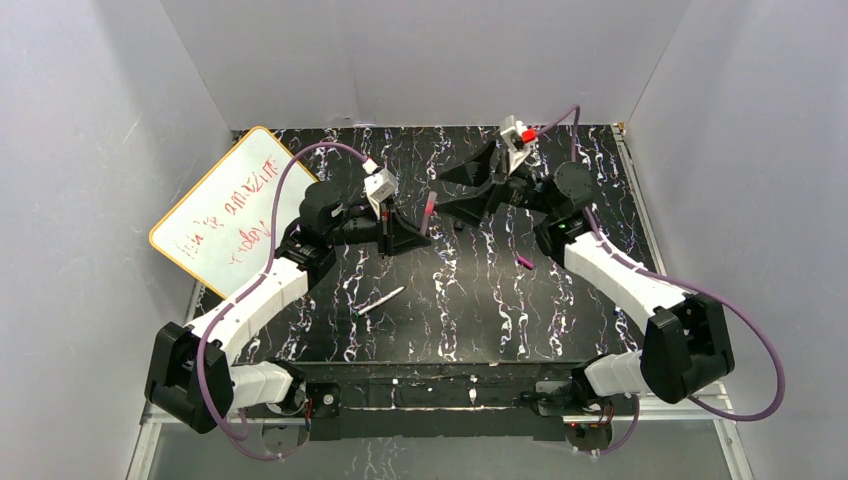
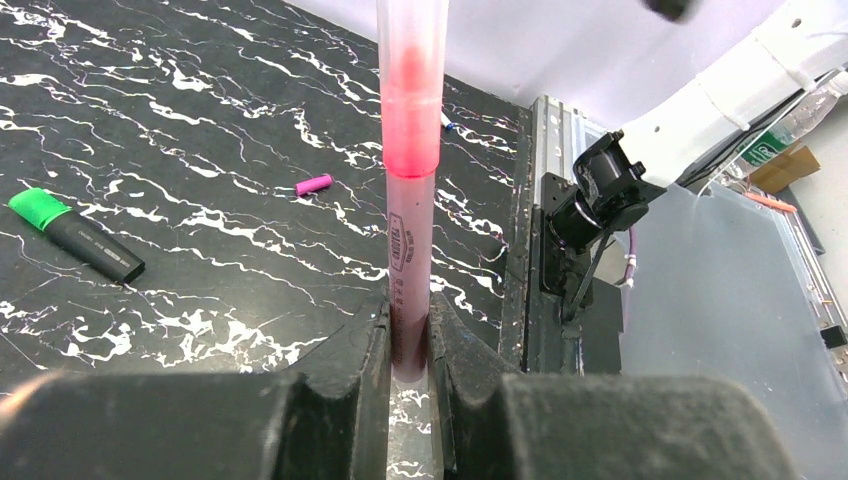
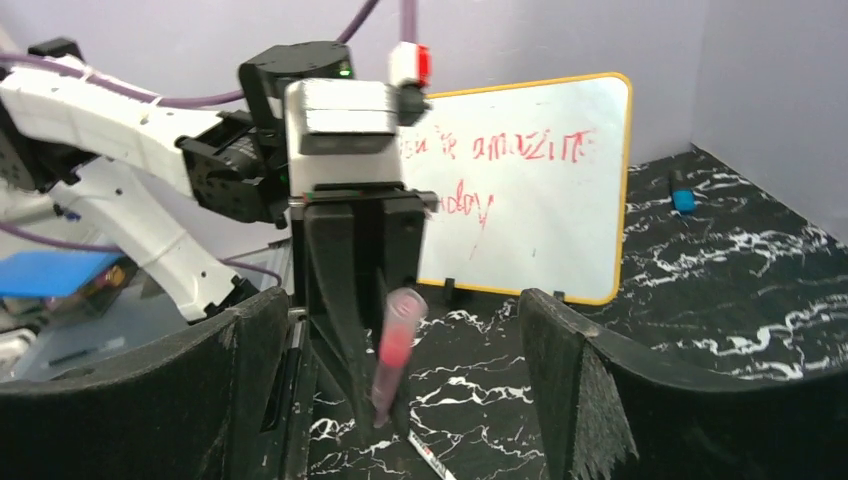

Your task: Insert the pens into the pen caps

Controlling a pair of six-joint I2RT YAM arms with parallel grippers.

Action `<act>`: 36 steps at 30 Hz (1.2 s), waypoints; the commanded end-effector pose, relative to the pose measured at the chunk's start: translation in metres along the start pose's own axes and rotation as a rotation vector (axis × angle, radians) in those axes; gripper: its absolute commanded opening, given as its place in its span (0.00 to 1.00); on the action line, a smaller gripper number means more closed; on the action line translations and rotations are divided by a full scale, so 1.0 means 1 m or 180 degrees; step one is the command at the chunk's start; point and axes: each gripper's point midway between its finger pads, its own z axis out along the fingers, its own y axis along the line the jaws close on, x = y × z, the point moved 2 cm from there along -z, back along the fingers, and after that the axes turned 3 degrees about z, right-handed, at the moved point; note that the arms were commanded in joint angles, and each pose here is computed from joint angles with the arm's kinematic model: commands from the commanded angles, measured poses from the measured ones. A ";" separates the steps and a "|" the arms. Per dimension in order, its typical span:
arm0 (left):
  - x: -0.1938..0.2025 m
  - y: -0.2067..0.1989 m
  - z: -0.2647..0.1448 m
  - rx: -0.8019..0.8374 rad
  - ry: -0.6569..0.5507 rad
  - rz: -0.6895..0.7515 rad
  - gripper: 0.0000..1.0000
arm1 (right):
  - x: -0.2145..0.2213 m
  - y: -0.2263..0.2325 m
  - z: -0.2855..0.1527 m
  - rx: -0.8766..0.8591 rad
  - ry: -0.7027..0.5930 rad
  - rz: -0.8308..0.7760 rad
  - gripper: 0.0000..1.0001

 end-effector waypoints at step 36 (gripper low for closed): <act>-0.013 0.000 -0.008 -0.0142 -0.0063 0.0234 0.00 | 0.003 0.012 0.046 -0.0353 0.0251 -0.0203 0.33</act>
